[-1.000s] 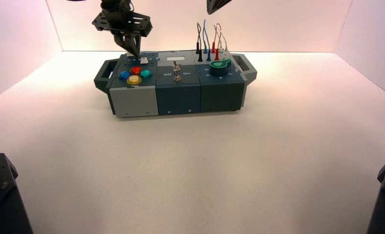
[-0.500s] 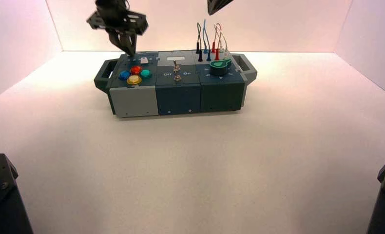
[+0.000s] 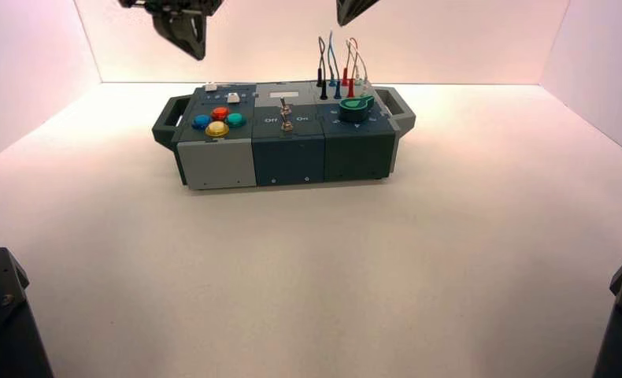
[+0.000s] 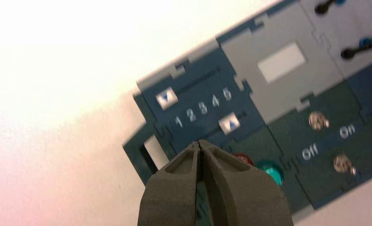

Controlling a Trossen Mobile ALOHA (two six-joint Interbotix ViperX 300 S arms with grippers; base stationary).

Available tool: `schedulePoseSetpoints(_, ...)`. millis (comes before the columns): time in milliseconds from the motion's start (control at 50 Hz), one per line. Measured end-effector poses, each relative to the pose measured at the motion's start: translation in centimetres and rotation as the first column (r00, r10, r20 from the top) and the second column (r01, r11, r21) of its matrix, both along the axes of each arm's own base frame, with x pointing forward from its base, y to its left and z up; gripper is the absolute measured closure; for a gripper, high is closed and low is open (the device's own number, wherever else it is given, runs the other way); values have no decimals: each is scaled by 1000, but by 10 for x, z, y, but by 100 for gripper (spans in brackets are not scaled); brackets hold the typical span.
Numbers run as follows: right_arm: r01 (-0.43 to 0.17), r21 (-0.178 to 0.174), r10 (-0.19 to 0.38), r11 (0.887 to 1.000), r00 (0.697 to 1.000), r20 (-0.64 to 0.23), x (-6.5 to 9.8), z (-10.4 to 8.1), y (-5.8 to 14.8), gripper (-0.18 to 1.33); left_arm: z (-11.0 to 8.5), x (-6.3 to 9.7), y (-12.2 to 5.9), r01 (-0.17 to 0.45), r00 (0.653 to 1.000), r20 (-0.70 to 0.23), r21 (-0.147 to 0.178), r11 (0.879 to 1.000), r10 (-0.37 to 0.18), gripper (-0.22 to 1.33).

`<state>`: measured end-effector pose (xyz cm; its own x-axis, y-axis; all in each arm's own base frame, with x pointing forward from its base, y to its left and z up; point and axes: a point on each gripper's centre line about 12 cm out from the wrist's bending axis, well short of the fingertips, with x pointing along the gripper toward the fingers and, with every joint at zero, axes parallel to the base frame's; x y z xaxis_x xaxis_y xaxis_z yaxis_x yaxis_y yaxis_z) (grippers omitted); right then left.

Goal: Move the top slider to position 1.

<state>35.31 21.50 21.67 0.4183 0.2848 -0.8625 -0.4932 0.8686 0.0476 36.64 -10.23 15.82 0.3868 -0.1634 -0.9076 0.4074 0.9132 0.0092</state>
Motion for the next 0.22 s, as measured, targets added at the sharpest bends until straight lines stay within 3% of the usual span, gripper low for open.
schedulePoseSetpoints(220, 6, 14, -6, 1000, 1000, -10, -1, 0, 1, 129, -5, -16, 4, -1, 1000, -18, 5, 1000, 1, 128)
